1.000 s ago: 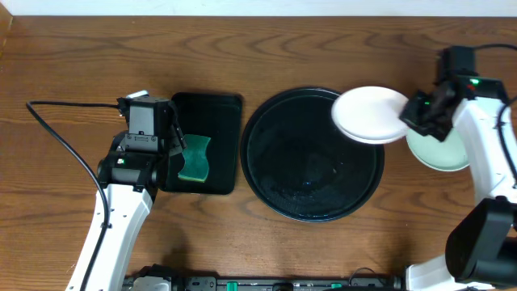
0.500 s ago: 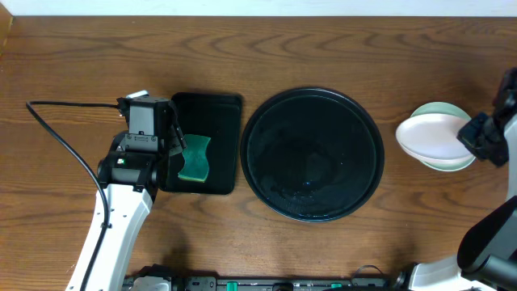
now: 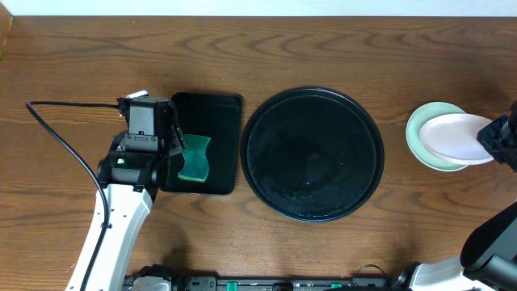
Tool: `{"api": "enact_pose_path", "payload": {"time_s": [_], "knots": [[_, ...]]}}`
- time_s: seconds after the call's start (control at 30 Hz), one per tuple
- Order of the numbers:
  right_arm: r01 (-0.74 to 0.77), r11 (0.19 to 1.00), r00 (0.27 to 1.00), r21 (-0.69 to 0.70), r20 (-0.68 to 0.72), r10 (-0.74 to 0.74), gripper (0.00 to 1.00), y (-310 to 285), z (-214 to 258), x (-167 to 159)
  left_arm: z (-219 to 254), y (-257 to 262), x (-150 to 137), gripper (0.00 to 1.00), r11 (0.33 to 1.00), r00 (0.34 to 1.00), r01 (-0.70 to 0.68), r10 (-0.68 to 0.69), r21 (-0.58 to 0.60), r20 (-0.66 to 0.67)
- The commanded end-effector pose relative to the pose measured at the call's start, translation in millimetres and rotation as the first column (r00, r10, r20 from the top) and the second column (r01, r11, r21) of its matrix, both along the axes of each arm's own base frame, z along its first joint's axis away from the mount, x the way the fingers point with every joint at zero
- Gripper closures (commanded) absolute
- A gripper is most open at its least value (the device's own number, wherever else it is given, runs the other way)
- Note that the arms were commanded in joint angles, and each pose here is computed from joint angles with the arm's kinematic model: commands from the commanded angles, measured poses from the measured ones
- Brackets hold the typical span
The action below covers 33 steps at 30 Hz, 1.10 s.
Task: Clean dirty plates on tray and stack at the side
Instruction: 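Carry the pink plate right and set it on the mint plates, then release the pink plate and raise the right gripper over the round tray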
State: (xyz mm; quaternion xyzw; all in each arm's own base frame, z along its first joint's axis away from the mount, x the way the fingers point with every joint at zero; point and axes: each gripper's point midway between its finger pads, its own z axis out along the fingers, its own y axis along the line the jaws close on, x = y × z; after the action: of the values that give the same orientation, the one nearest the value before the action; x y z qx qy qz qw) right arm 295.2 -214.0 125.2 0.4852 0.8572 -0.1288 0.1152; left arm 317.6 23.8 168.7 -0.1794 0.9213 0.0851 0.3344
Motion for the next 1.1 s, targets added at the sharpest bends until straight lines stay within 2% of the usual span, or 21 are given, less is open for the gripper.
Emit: {"api": "enact_pose_path", "payload": {"time_s": [0.0,0.47,0.53,0.6,0.67,0.7,0.77,0.9,1.03,1.07], "knots": [[0.025,0.999,0.999,0.024,0.026,-0.025,0.99,1.7,-6.1,3.7,7.9,3.0,2.4,0.20,1.000,1.000,-0.009,0.009,0.010,0.019],[0.009,0.998,0.997,0.055,0.079,-0.014,0.99,11.5,-63.1,4.9,7.9,2.9,2.4,0.20,1.000,1.000,-0.009,0.009,0.010,0.019],[0.008,0.998,0.996,0.055,0.084,-0.013,0.96,12.0,-66.7,4.9,7.9,3.0,2.4,0.20,1.000,1.000,-0.009,0.009,0.010,0.019],[0.006,0.998,0.996,0.058,0.085,-0.011,0.84,12.7,-67.1,4.9,7.9,2.9,2.4,0.20,1.000,1.000,-0.009,0.009,0.010,0.019],[-0.024,0.995,0.995,0.094,0.104,0.014,0.44,19.2,-67.8,9.5,7.9,2.9,2.4,0.20,1.000,1.000,-0.009,0.009,0.010,0.019],[-0.063,0.991,0.992,0.121,0.119,0.049,0.32,24.9,-67.8,13.7,7.9,2.9,2.4,0.20,1.000,1.000,-0.009,0.009,0.010,0.019],[-0.111,0.982,0.987,0.151,0.136,0.091,0.26,31.9,-68.2,17.7,7.9,2.9,2.4,0.20,1.000,1.000,-0.009,0.009,0.010,0.019],[-0.240,0.942,0.960,0.234,0.202,0.194,0.23,55.8,-67.7,29.9,7.9,3.0,2.4,0.20,1.000,1.000,-0.009,0.009,0.010,0.019],[-0.449,0.833,0.880,0.323,0.322,0.350,0.27,104.0,-61.4,50.1,7.9,2.9,2.4,0.20,1.000,1.000,-0.009,0.009,0.010,0.019],[-0.535,0.768,0.835,0.353,0.358,0.417,0.27,131.2,-58.8,54.9,7.9,3.0,2.4,0.20,1.000,1.000,-0.009,0.009,0.010,0.019]]}}
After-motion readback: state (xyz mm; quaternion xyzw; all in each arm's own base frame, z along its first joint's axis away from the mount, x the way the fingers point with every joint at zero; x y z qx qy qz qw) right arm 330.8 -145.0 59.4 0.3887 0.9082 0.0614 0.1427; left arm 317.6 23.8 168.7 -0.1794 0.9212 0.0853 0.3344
